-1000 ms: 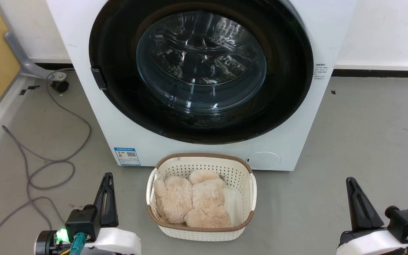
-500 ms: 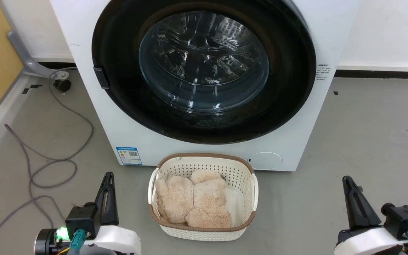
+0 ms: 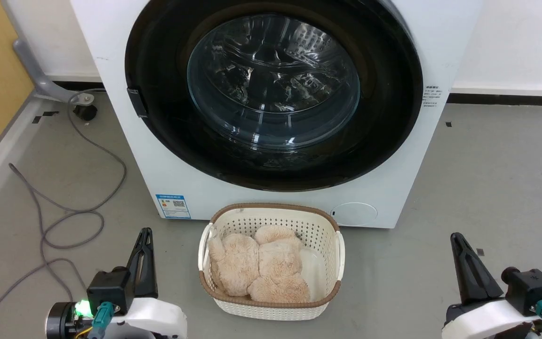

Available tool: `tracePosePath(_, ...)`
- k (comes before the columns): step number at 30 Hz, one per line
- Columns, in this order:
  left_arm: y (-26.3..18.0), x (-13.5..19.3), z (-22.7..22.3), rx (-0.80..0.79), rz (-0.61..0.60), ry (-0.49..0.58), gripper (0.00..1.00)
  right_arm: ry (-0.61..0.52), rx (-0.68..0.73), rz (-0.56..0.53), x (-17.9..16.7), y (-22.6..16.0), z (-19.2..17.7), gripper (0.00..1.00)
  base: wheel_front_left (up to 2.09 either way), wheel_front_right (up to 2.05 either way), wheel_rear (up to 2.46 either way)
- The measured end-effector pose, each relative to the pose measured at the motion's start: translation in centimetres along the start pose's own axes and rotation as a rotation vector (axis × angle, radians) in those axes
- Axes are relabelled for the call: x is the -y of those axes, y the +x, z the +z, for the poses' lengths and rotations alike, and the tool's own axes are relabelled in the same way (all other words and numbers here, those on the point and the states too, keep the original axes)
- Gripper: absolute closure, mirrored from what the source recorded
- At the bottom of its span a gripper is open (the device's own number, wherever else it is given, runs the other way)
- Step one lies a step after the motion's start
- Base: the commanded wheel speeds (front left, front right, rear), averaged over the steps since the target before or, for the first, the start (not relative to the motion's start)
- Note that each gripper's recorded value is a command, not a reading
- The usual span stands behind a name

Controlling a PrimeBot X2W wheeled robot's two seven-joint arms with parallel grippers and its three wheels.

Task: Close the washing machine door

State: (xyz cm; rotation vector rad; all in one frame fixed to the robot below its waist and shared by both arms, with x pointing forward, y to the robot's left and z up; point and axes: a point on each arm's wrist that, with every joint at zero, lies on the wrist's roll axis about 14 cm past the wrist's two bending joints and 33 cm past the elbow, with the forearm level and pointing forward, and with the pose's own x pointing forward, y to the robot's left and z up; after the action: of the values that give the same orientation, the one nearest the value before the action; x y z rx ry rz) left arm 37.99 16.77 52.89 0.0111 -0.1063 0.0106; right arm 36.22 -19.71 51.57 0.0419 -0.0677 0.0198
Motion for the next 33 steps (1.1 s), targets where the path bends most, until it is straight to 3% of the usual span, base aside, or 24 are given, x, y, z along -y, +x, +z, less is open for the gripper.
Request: tracePosePath(33,-0.1,-0.3,0.1,-0.033,-0.004,0.011,1.00,-0.026,-0.026,0.043,-1.4,0.5,0.4,1.00,0.00,0.00,0.00)
